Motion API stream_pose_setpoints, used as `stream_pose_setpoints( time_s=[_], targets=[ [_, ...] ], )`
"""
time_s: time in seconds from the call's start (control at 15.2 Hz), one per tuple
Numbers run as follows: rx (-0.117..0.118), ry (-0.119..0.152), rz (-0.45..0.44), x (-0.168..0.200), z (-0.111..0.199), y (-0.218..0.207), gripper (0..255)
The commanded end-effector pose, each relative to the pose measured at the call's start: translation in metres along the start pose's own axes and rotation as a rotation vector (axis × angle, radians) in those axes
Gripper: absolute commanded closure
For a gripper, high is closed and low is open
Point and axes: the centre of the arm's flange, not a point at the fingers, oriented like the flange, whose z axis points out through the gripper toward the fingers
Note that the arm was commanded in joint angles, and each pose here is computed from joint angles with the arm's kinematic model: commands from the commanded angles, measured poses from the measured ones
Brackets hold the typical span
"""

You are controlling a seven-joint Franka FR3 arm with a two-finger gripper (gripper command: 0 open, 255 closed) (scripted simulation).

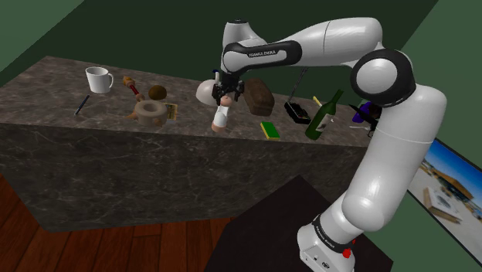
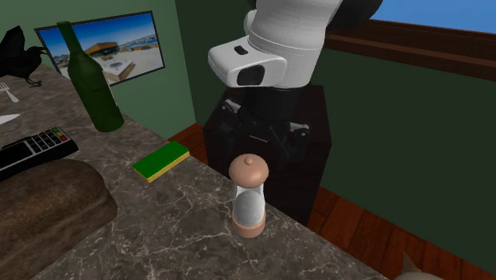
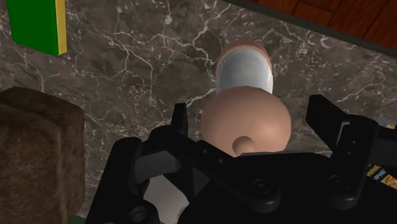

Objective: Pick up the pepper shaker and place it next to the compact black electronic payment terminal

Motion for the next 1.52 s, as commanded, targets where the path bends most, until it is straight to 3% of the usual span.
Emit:
stream_pose_setpoints(
  time_s=[0.0,0.46,0.53,1.12,1.45],
  targets=[
    [0.0,0.0,0.0,0.0,0.007,0.0,0],
    [0.0,0.0,0.0,0.0,0.007,0.0,0],
    [0.0,0.0,0.0,0.0,0.007,0.0,255],
    [0.0,0.0,0.0,0.0,0.007,0.0,255],
    [0.0,0.0,0.0,0.001,-0.019,0.005,255]
  ],
)
